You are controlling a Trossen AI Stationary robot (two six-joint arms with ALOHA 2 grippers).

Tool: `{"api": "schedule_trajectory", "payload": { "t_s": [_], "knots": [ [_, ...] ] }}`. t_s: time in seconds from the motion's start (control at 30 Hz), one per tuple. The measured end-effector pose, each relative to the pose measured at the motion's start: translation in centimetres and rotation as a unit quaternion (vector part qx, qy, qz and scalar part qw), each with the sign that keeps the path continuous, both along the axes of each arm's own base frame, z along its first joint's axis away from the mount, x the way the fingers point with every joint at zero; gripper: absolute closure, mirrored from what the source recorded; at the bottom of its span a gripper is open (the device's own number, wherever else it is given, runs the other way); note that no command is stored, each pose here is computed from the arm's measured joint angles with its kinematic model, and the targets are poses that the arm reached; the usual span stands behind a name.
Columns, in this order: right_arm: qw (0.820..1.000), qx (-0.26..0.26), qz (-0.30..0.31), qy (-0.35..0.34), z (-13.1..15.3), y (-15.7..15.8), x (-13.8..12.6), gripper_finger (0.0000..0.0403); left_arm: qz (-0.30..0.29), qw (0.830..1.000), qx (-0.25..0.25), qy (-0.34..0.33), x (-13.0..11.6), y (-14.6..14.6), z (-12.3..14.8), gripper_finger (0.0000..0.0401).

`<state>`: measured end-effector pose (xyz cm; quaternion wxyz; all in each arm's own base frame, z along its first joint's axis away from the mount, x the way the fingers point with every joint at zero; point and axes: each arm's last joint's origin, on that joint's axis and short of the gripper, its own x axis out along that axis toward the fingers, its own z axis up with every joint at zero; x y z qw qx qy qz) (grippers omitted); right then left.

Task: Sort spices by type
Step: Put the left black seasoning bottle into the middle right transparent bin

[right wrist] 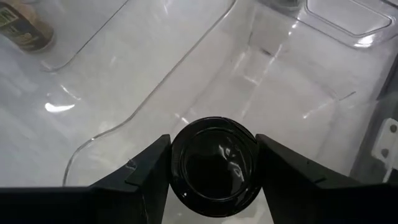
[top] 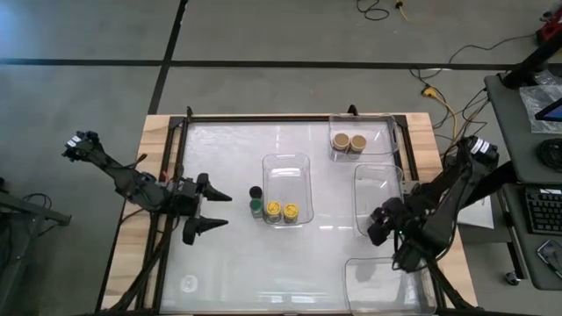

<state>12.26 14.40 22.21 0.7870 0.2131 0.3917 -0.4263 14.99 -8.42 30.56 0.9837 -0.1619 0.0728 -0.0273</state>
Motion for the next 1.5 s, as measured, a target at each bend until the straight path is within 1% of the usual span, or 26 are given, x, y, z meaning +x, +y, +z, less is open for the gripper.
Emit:
{"api": "schedule_trajectory", "payload": {
  "t_s": [0.2,0.3,0.4,0.5,0.7,0.8,0.9,0.97,1.1,1.13,1.23,1.27,1.4,1.5],
  "knots": [
    [1.000,0.011,-0.001,-0.014,-1.1,0.6,0.5,0.0202,-0.023,1.000,-0.012,0.018,0.5,-0.6,-0.5,0.0079],
    [1.000,0.011,-0.004,-0.016,-1.3,0.6,0.5,0.0204,-0.023,0.999,-0.014,0.020,0.6,-0.7,-0.6,0.0079],
    [1.000,0.004,0.004,-0.022,-1.3,0.6,0.6,0.0205,-0.021,0.999,-0.029,0.026,0.9,-0.9,-0.8,0.0079],
    [0.999,-0.004,0.013,-0.031,-1.2,0.6,0.7,0.0201,-0.029,0.997,-0.061,0.043,1.2,-1.2,-1.2,0.0079],
    [0.998,0.006,0.049,-0.026,-1.0,0.6,1.3,0.0205,-0.009,0.985,-0.159,0.071,1.8,-1.6,-1.9,0.0079],
    [0.997,0.006,0.071,-0.019,-1.0,0.6,1.8,0.0203,-0.013,0.981,-0.178,0.080,1.9,-1.8,-2.0,0.0079],
    [0.997,-0.003,0.070,-0.010,-1.2,0.4,2.1,0.0200,-0.054,0.977,-0.181,0.097,2.0,-2.2,-2.2,0.0079],
    [0.998,-0.004,0.068,-0.009,-1.3,0.3,2.2,0.0202,-0.063,0.974,-0.190,0.105,2.3,-2.4,-2.4,0.0079],
    [0.997,0.004,0.075,-0.009,-1.4,0.5,2.4,0.0205,-0.044,0.959,-0.250,0.127,3.0,-3.0,-3.2,0.0079],
    [0.997,0.008,0.079,-0.006,-1.4,0.6,2.4,0.0203,-0.040,0.957,-0.252,0.140,3.2,-3.2,-3.6,0.0079],
    [0.995,0.018,0.101,0.016,-1.5,0.7,2.4,0.0197,-0.070,0.957,-0.225,0.169,3.8,-3.7,-4.6,0.0079],
    [0.994,0.018,0.103,0.019,-1.5,0.7,2.4,0.0197,-0.071,0.957,-0.223,0.174,4.0,-3.8,-4.8,0.0079],
    [0.994,0.017,0.104,0.018,-1.5,0.8,2.4,0.0199,-0.065,0.948,-0.242,0.195,4.4,-4.1,-5.4,0.0079],
    [0.994,0.024,0.107,0.016,-1.6,0.9,2.5,0.0197,-0.064,0.948,-0.241,0.198,4.4,-4.2,-5.5,0.0079]
  ]
}}
